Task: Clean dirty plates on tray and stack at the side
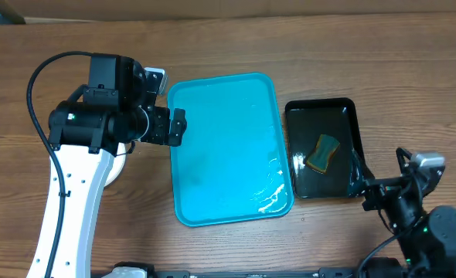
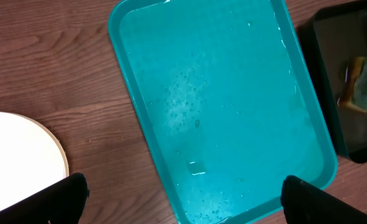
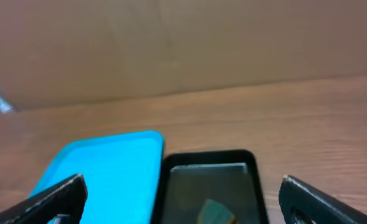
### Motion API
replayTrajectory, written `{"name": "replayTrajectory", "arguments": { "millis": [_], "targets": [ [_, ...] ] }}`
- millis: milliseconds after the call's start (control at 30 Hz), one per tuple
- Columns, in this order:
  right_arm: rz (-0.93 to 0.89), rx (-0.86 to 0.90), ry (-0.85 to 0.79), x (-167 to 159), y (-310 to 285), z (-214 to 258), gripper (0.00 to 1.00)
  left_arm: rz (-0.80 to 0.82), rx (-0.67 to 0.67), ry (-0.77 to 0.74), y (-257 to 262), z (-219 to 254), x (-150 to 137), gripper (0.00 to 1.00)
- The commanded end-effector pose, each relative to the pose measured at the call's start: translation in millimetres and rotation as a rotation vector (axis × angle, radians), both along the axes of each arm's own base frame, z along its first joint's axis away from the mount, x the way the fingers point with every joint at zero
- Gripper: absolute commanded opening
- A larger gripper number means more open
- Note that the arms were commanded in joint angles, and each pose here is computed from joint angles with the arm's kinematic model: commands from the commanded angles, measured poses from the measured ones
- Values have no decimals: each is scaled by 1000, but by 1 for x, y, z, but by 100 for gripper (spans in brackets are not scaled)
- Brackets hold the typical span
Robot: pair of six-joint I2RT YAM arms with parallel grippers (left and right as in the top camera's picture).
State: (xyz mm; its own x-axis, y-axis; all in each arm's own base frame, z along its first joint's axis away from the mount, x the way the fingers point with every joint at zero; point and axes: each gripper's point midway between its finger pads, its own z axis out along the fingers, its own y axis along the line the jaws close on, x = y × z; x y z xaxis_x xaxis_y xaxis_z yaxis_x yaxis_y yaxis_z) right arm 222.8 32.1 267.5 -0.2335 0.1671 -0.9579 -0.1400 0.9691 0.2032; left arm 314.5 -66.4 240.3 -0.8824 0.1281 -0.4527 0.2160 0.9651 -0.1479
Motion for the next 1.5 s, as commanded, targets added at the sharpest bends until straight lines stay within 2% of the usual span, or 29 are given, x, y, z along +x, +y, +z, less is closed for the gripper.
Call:
{"name": "replayTrajectory", "arguments": {
  "millis": [0, 233, 533, 633, 667, 1467],
  "targets": [
    [-55, -15, -52, 1, -10, -22, 100, -18, 11, -15, -1, 3, 3, 100],
    [-53, -6, -187, 5, -10, -48, 100, -18, 11, -14, -2, 3, 3, 100],
    [-48, -1, -211, 16, -9, -70, 100, -19, 11, -14, -2, 3, 3, 100],
    [-48, -1, -229, 22, -9, -85, 100, -18, 11, -14, -2, 3, 3, 100],
    [-54, -3, -189, 22, -10, -97, 100, -18, 11, -14, -2, 3, 3, 100],
    [-53, -3, -193, 22, -8, -96, 100, -11, 19, -23, 1, 5, 2, 100]
  ]
}}
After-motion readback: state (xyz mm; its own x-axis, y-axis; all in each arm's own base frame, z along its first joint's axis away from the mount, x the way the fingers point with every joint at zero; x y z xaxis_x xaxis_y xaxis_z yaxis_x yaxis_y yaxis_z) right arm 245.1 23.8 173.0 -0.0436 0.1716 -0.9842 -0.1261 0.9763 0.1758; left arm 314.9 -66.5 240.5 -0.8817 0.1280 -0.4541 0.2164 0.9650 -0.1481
